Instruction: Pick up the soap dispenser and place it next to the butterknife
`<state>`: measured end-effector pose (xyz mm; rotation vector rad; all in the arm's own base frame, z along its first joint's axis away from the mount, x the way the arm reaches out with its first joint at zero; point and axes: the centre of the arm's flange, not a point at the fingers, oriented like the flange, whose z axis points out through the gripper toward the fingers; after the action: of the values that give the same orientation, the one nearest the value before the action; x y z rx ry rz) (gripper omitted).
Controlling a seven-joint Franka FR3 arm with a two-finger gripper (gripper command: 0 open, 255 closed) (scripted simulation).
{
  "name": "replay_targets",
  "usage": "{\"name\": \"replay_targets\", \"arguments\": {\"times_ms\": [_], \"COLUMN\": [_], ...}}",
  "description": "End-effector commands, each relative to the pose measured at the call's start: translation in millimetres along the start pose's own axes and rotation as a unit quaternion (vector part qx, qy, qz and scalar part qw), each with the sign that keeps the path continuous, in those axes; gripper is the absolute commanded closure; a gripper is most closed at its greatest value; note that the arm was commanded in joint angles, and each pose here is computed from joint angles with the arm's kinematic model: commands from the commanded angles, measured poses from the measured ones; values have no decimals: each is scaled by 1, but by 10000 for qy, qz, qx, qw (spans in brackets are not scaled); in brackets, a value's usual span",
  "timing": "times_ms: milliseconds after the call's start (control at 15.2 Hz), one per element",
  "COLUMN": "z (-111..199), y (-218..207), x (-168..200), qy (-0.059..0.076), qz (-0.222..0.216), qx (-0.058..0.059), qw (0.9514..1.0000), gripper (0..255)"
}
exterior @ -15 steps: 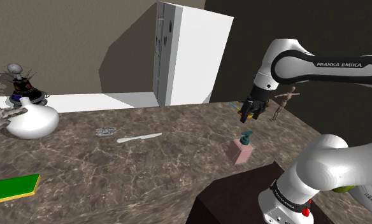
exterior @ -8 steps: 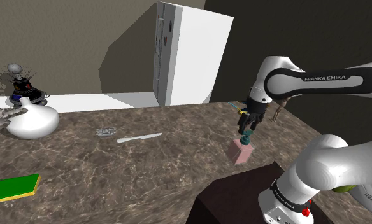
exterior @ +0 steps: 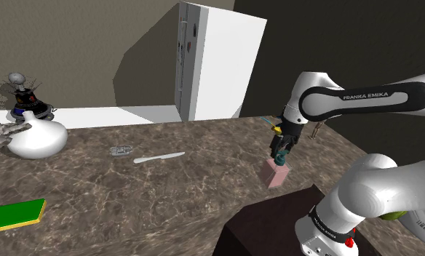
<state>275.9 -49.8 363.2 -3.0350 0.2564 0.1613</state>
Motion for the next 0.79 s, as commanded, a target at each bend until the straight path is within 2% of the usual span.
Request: {"name": "replay_targets", "arguments": {"times_ms": [0, 132, 198, 726], "z": [0, 0, 0, 0], "y": [0, 0, 0, 0], "x": [0, 0, 0, 0], "qy": [1, 0, 0, 0], "qz": [0, 0, 0, 0], "qx": [0, 0, 0, 0], "qw": [10000, 10000, 10000, 10000], "gripper": [0, 0, 255, 255]}}
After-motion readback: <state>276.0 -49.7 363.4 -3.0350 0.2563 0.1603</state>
